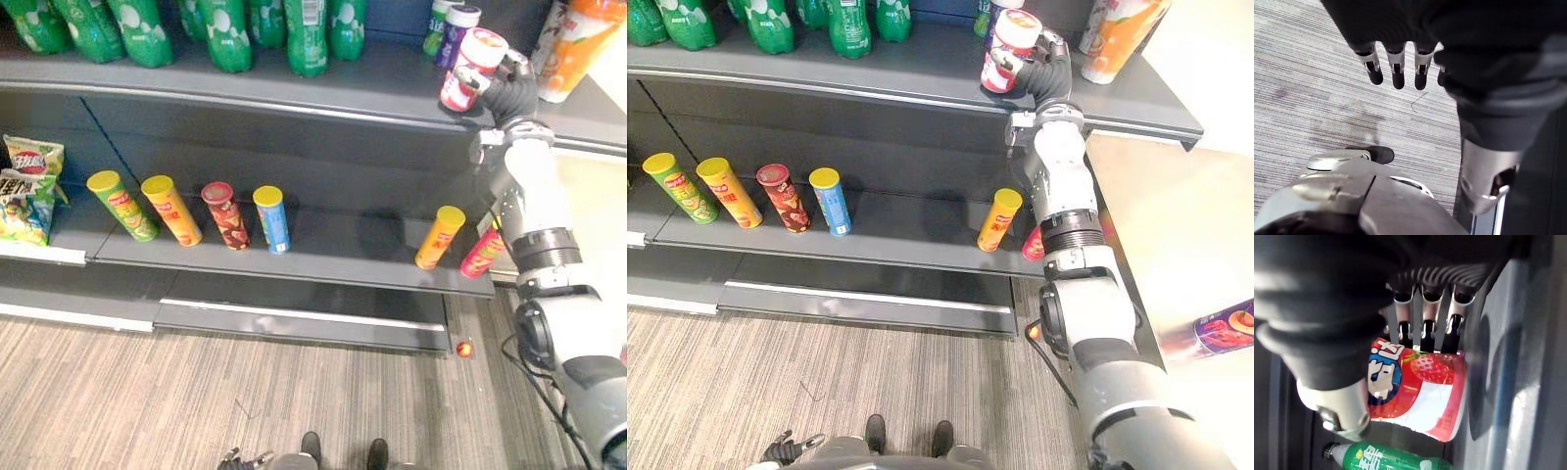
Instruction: Put the gum and the chips on the shelf.
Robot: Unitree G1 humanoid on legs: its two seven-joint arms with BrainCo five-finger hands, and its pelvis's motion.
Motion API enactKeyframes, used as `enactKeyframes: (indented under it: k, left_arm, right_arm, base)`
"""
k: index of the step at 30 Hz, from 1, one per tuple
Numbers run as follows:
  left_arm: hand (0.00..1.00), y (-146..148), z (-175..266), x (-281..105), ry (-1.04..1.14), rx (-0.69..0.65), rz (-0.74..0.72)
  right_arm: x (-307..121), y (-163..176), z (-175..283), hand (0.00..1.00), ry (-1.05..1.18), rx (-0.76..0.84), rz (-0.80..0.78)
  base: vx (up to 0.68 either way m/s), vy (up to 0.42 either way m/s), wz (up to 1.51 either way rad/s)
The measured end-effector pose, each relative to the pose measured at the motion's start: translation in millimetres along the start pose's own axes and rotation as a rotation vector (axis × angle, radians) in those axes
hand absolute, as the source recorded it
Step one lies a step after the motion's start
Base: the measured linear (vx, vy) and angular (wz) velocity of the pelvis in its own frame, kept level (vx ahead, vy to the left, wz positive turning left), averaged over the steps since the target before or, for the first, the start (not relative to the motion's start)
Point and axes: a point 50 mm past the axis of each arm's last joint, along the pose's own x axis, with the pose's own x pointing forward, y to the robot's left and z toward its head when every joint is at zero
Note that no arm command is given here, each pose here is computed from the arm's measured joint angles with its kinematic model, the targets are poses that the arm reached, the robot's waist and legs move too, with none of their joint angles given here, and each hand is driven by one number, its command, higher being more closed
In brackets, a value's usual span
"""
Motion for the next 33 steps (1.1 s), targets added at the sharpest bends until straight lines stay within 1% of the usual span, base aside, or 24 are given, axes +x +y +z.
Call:
enactKeyframes:
  k: [2, 3, 10, 22, 27, 33]
  left_arm:
    - [0.00, -0.2, 0.4, 0.1, -0.001, 0.002, 0.000]
    - [0.00, -0.3, 0.6, 0.2, -0.001, 0.004, -0.001]
    - [0.00, -0.9, 4.6, 1.1, -0.011, 0.012, -0.001]
    - [0.00, -1.2, 6.4, 1.4, -0.017, 0.027, 0.001]
    - [0.00, -0.7, 6.4, 1.5, -0.016, 0.029, 0.003]
    - [0.00, 0.0, 5.6, 1.4, -0.015, 0.041, 0.014]
  right_arm:
    - [0.9, -0.3, 0.2, 1.00, 0.002, 0.001, -0.007]
    - [1.8, -1.2, 0.2, 0.00, 0.005, 0.004, -0.013]
    - [6.0, -8.8, 7.8, 0.00, -0.015, 0.045, -0.054]
    - [4.8, -8.5, 8.4, 0.00, -0.023, 0.043, -0.051]
    - [-5.2, -8.9, 10.8, 0.00, -0.078, -0.001, -0.044]
    - [-20.0, -15.2, 17.7, 0.00, -0.166, -0.015, -0.078]
  base:
    - [0.00, 0.000, 0.00]
    - [0.00, 0.000, 0.00]
    - [0.00, 0.000, 0.00]
    - [0.00, 0.000, 0.00]
    - [0.00, 0.000, -0.01]
    - [0.00, 0.000, 0.00]
